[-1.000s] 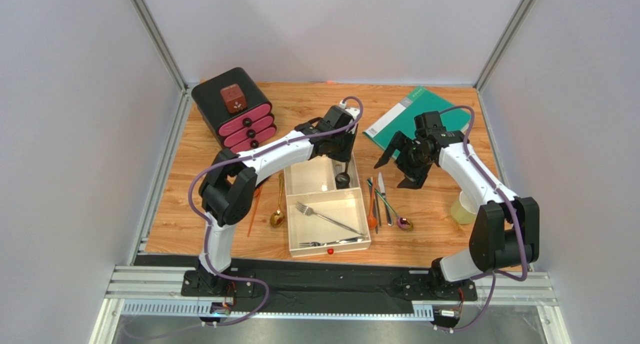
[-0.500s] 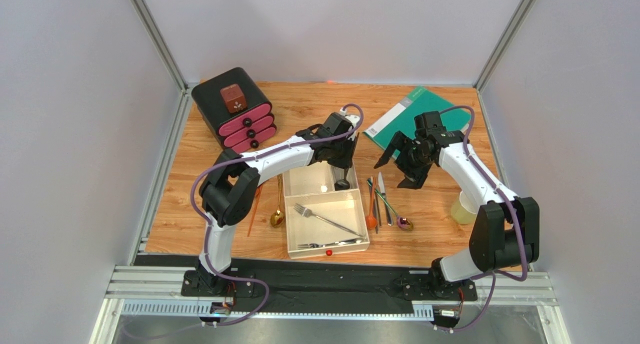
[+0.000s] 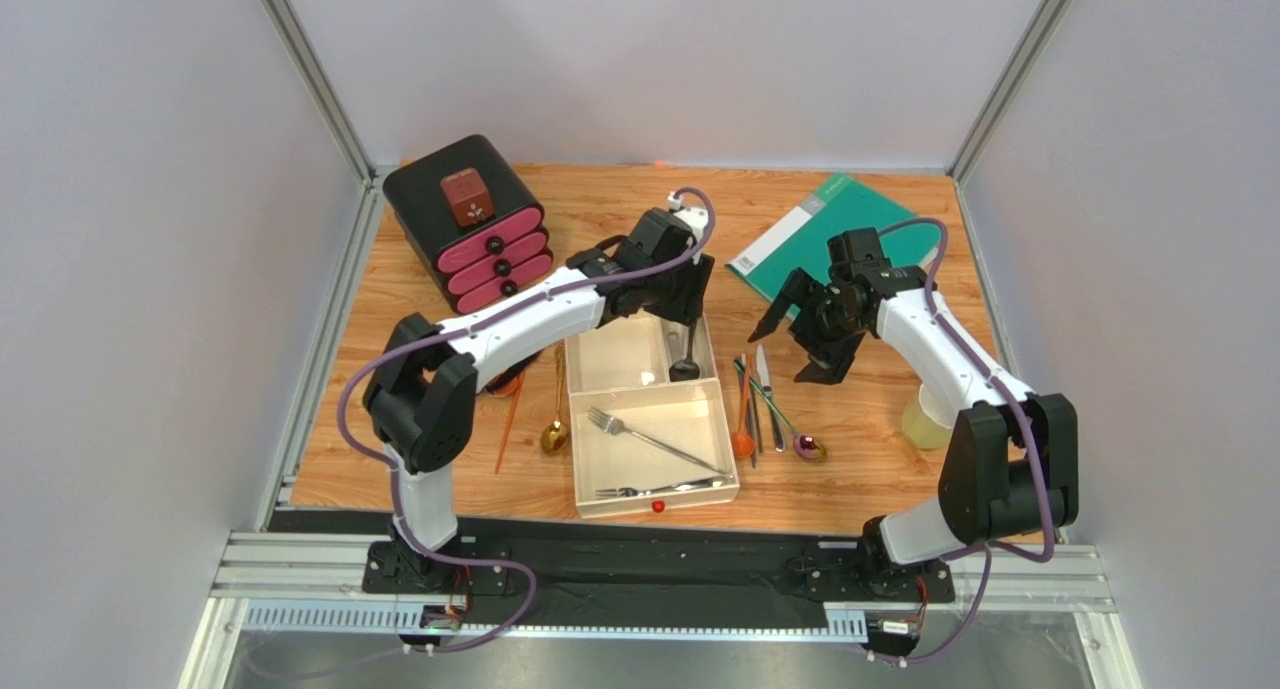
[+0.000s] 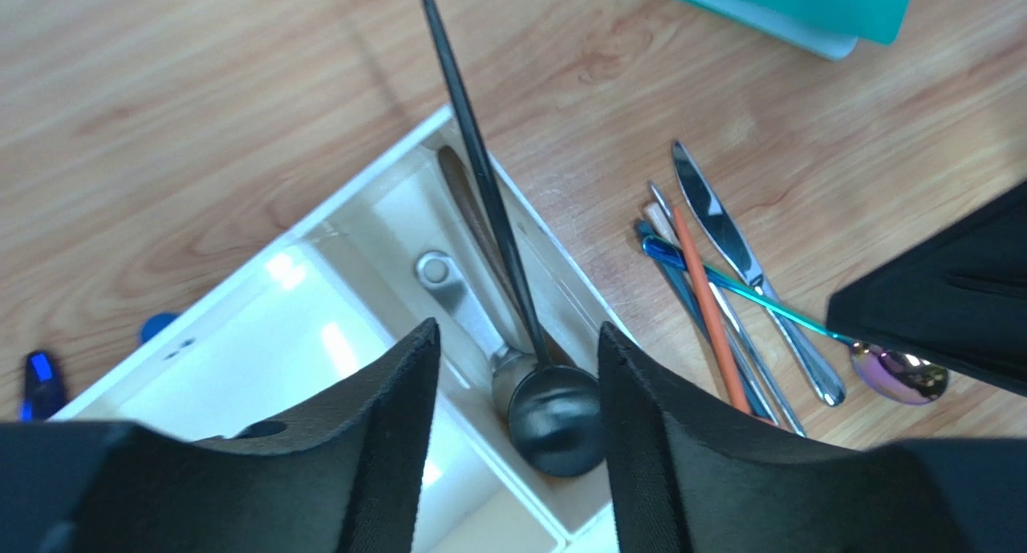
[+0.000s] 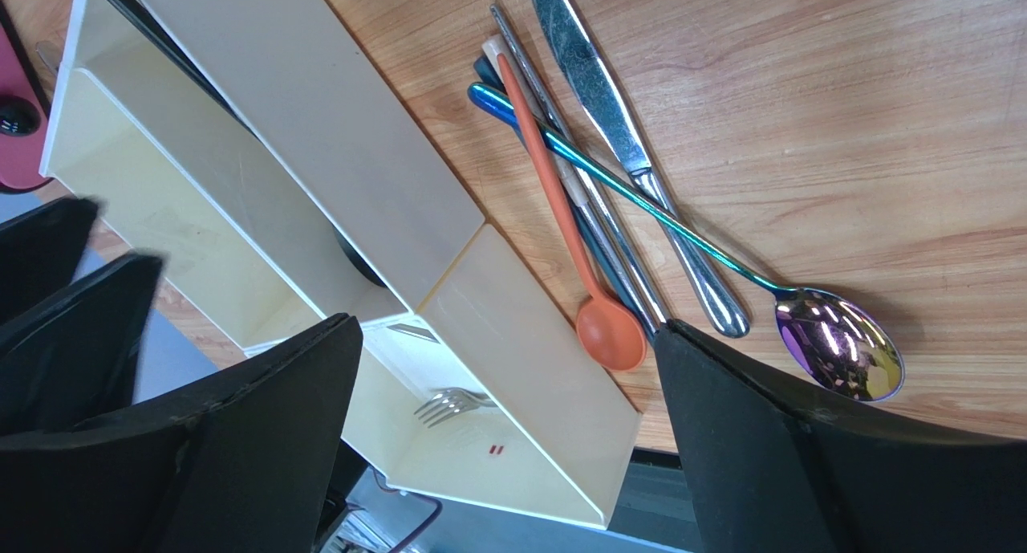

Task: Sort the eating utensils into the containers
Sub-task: Place the spoon in the storage box.

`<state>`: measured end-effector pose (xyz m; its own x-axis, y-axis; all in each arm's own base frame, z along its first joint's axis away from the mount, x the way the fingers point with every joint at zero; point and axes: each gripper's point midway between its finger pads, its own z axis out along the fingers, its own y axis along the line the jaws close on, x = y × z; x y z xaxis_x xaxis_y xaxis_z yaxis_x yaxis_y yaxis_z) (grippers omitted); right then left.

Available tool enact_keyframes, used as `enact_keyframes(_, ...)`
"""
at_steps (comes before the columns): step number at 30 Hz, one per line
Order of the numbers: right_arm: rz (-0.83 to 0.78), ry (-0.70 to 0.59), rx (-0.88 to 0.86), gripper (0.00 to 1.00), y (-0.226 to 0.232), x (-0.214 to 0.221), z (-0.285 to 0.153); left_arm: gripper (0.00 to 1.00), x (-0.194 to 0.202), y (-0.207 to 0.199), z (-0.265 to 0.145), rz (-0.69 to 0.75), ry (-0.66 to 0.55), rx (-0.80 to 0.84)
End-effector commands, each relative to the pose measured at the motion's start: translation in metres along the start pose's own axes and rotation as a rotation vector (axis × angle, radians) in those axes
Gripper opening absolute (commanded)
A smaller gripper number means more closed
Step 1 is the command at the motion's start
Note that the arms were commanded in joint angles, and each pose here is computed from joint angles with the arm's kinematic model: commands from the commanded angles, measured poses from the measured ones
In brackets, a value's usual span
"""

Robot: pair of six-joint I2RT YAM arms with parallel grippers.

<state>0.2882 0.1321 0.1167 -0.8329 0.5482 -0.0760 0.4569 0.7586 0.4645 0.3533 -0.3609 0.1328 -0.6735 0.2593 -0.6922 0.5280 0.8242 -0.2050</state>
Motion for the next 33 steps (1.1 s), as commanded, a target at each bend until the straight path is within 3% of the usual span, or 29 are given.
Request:
enact_keyframes(1,-0.009,-0.075,-0.060,1.00,0.015,-0.012,-0.015,0.58,-0.049,0.021,-0.062,-0.003,-0.121,-0.106)
enact_keyframes(3,-0.017,-0.114,-0.070,1.00,0.019,-0.017,-0.022,0.58,-0.057,0.045,-0.083,-0.060,-0.131,-0.129)
enact_keyframes(6,-0.025,-0.164,-0.070,1.00,0.022,-0.025,-0.032,0.57,-0.039,0.085,-0.109,-0.119,-0.077,-0.205)
enact_keyframes(7,-0.024,-0.172,-0.073,1.00,0.024,-0.027,-0.034,0.57,-0.015,0.097,-0.110,-0.118,-0.020,-0.236)
enact_keyframes(11,-0.024,-0.166,-0.082,1.00,0.029,-0.030,-0.032,0.58,0.031,0.126,-0.144,-0.182,-0.002,-0.277)
enact_keyframes(12,-0.021,-0.158,-0.080,1.00,0.029,-0.030,-0.029,0.59,0.057,0.133,-0.144,-0.219,0.046,-0.278)
enact_keyframes(14,-0.023,-0.157,-0.091,1.00,0.032,-0.032,-0.028,0.59,0.070,0.142,-0.158,-0.324,0.028,-0.241)
enact_keyframes(17,-0.015,-0.157,-0.105,1.00,0.036,-0.034,-0.026,0.59,0.101,0.153,-0.165,-0.351,0.081,-0.271)
enact_keyframes(25,-0.009,-0.130,-0.142,1.00,0.049,-0.038,-0.019,0.58,0.150,0.159,-0.137,-0.333,0.231,-0.266)
enact_keyframes(33,-0.015,-0.115,-0.119,1.00,0.044,-0.035,-0.016,0.53,0.168,0.147,-0.101,-0.389,0.369,-0.164)
